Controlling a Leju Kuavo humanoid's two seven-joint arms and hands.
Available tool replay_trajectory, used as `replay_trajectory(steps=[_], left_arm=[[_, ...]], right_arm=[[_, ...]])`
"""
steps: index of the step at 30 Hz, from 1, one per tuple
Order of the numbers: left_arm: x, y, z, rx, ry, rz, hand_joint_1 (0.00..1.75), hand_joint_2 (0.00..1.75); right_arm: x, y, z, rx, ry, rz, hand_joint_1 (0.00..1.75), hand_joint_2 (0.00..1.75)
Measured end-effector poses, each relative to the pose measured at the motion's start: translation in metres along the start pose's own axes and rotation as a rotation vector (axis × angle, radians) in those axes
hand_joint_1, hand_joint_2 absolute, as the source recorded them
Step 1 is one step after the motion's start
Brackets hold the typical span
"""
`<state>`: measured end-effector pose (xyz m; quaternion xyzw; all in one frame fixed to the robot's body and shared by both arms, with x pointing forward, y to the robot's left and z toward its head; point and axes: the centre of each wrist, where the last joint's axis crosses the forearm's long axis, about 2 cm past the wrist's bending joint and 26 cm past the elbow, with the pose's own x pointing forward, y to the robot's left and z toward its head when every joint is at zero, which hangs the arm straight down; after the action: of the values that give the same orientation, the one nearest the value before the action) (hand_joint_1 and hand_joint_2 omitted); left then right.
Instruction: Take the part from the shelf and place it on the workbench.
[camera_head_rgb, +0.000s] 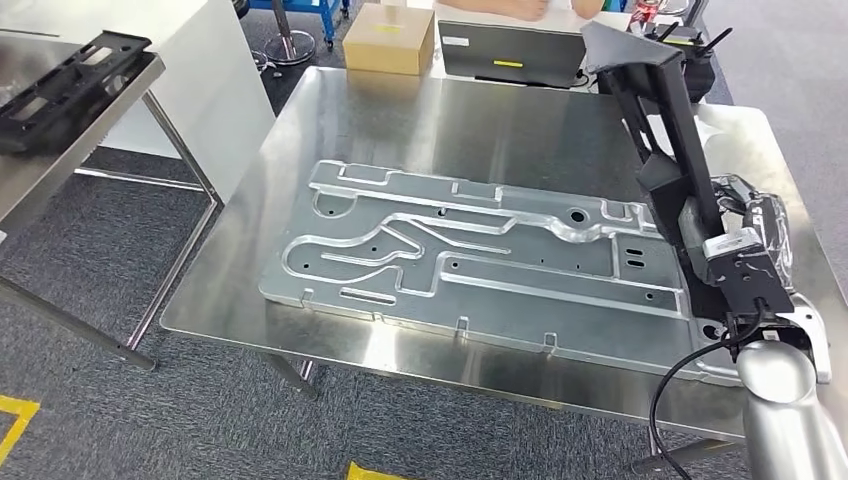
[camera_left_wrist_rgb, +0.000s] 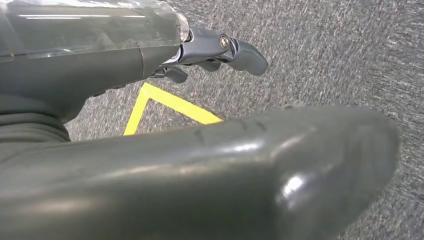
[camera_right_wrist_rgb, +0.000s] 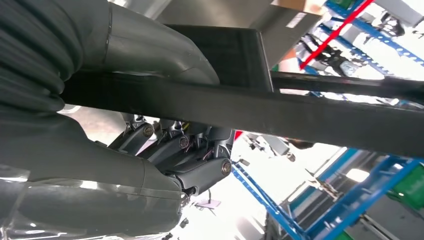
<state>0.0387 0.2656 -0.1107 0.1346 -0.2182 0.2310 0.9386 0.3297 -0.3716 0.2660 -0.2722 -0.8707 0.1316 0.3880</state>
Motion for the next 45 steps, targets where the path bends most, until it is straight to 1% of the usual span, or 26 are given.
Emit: replay_trajectory(steps=[3,15,17,20,23,26,28,33,36,41,45], left_arm=[[0.000,0.001,0.000,-0.011,0.000,-0.007,0.00,0.00],[0.003,0.002,-0.002,-0.021,-0.003,-0.023,0.00,0.00],[0.003,0.002,-0.002,-0.027,-0.003,-0.028,0.00,0.00],[0.004,0.001,-0.002,-0.034,-0.005,-0.036,0.00,0.00],[0.006,0.000,-0.003,-0.043,-0.010,-0.045,0.00,0.00],[0.010,-0.002,-0.004,-0.050,-0.018,-0.053,0.00,0.00],[0.011,-0.002,-0.004,-0.053,-0.017,-0.059,0.00,0.00],[0.011,-0.001,-0.005,-0.052,-0.004,-0.072,0.00,0.00],[0.011,-0.001,-0.005,-0.049,-0.004,-0.077,0.00,0.00],[0.011,-0.003,-0.004,-0.056,-0.021,-0.075,0.00,0.00],[0.010,-0.003,-0.004,-0.057,-0.024,-0.074,0.00,0.00]], right_arm=[[-0.001,0.000,0.007,0.005,0.016,0.017,1.75,1.75],[-0.005,-0.003,0.012,0.013,0.052,0.072,1.75,1.75],[-0.007,-0.002,0.010,0.026,0.058,0.098,1.75,1.75],[-0.010,0.002,-0.002,0.041,0.056,0.153,1.75,1.75],[-0.015,0.021,-0.021,0.079,0.063,0.253,1.75,1.75],[-0.016,0.049,-0.041,0.138,0.066,0.356,1.75,1.75],[-0.016,0.069,-0.048,0.183,0.069,0.389,1.75,1.75],[-0.010,0.122,-0.047,0.331,0.056,0.452,1.75,1.75],[-0.003,0.148,-0.048,0.399,0.035,0.460,1.75,1.75],[0.010,0.180,-0.048,0.476,0.014,0.449,1.75,1.75],[0.015,0.195,-0.045,0.516,0.017,0.439,1.75,1.75]])
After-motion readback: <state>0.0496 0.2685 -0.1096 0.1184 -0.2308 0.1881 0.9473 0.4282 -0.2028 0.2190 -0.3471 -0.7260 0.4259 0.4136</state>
